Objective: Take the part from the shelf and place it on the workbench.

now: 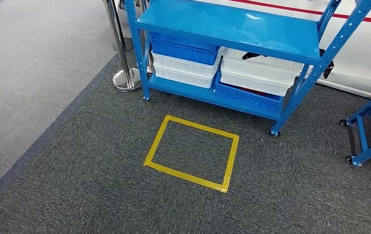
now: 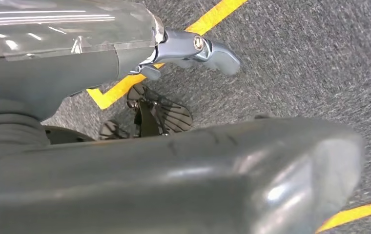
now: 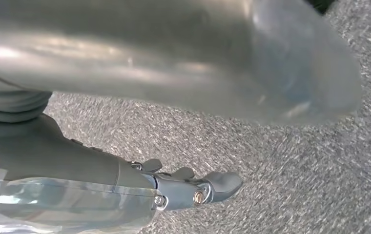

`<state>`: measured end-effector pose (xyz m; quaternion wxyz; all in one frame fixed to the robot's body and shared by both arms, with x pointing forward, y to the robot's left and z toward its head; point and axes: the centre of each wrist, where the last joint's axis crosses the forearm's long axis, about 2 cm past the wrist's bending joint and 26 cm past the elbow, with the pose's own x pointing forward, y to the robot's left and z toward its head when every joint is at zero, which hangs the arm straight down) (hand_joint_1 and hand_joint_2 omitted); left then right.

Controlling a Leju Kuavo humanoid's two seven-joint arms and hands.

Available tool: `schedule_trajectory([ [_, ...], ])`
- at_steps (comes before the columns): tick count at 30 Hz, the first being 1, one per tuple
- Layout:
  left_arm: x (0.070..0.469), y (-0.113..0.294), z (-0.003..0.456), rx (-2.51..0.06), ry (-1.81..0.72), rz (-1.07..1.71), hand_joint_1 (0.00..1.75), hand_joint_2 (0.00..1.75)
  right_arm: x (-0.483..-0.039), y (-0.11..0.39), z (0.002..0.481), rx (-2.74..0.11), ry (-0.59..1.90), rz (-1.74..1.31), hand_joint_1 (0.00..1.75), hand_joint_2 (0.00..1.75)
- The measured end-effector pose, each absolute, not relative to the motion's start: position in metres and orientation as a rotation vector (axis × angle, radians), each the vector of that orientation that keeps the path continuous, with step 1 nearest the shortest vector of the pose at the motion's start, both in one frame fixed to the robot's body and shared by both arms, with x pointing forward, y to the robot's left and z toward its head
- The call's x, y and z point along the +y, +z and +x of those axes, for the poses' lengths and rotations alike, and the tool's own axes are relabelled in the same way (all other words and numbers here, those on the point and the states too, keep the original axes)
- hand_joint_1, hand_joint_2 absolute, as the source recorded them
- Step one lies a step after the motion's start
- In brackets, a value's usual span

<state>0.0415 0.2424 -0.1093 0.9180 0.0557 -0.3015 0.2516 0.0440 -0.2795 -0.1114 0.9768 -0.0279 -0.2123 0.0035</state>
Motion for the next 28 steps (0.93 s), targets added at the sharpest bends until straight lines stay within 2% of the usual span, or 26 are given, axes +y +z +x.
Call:
schedule_trajectory([
  [28, 0.2417, -0.1093, 0.0417, -0.616, 0.477, 0.085, 0.0, 0.0, -0.2833, -0.1117, 0.0413, -0.422, -0.019, -0.066, 0.0, 0.0],
])
